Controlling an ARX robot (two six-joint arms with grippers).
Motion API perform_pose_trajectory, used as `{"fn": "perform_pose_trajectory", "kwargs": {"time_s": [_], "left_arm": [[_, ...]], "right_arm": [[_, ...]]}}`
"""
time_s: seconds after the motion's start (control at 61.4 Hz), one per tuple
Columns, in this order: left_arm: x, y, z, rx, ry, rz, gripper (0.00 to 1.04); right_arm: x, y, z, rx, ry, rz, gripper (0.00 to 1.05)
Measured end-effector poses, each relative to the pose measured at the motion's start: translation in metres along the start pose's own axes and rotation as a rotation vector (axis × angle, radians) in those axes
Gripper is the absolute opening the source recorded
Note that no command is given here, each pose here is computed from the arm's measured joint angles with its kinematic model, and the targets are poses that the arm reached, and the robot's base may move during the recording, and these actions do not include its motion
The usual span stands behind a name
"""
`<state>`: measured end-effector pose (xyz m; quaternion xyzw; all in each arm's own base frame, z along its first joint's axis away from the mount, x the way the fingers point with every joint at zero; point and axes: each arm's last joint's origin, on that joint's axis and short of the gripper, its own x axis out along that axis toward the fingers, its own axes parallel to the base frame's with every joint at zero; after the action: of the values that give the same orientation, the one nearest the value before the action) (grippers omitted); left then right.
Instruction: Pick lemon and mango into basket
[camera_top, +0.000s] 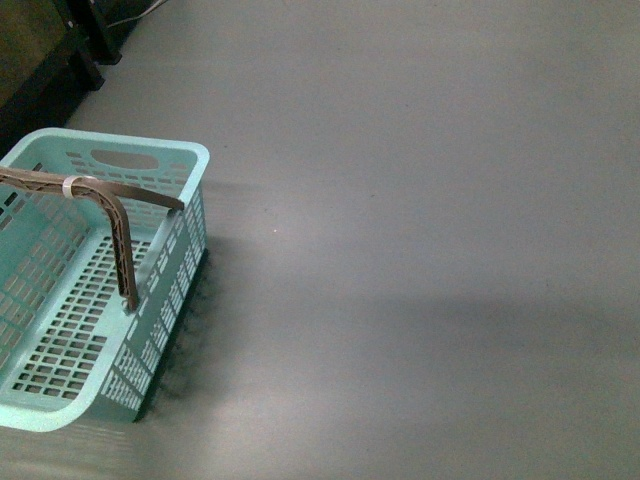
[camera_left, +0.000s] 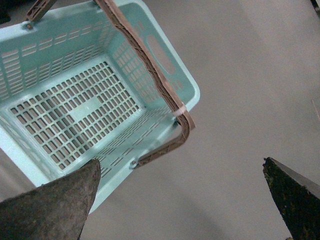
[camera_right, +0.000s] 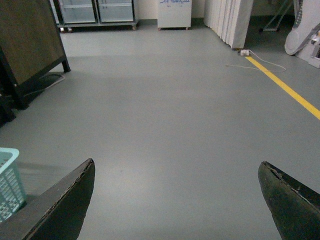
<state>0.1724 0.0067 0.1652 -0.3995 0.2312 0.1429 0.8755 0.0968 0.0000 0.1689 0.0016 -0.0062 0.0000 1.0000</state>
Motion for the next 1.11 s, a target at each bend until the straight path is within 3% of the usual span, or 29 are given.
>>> {"fn": "perform_pose_trajectory", "kwargs": {"time_s": [0.293, 0.586, 1.009, 1.107], "left_arm": [[0.097, 0.003, 0.020, -0.222, 0.004, 0.069, 0.98], [0.175, 0.013, 0.017, -0.337, 0.040, 0.127, 0.98], [0.237, 0.007, 0.025, -0.399, 0.021, 0.111, 0.98], [0.244, 0.008, 0.020, -0.401, 0.026, 0.130, 0.83]], "right_arm": [[0.000, 0.000, 0.000, 0.000, 0.000, 0.000, 0.96], [0.000, 0.000, 0.000, 0.000, 0.000, 0.000, 0.96], [0.000, 0.000, 0.000, 0.000, 0.000, 0.000, 0.96], [0.000, 0.000, 0.000, 0.000, 0.000, 0.000, 0.96]]}}
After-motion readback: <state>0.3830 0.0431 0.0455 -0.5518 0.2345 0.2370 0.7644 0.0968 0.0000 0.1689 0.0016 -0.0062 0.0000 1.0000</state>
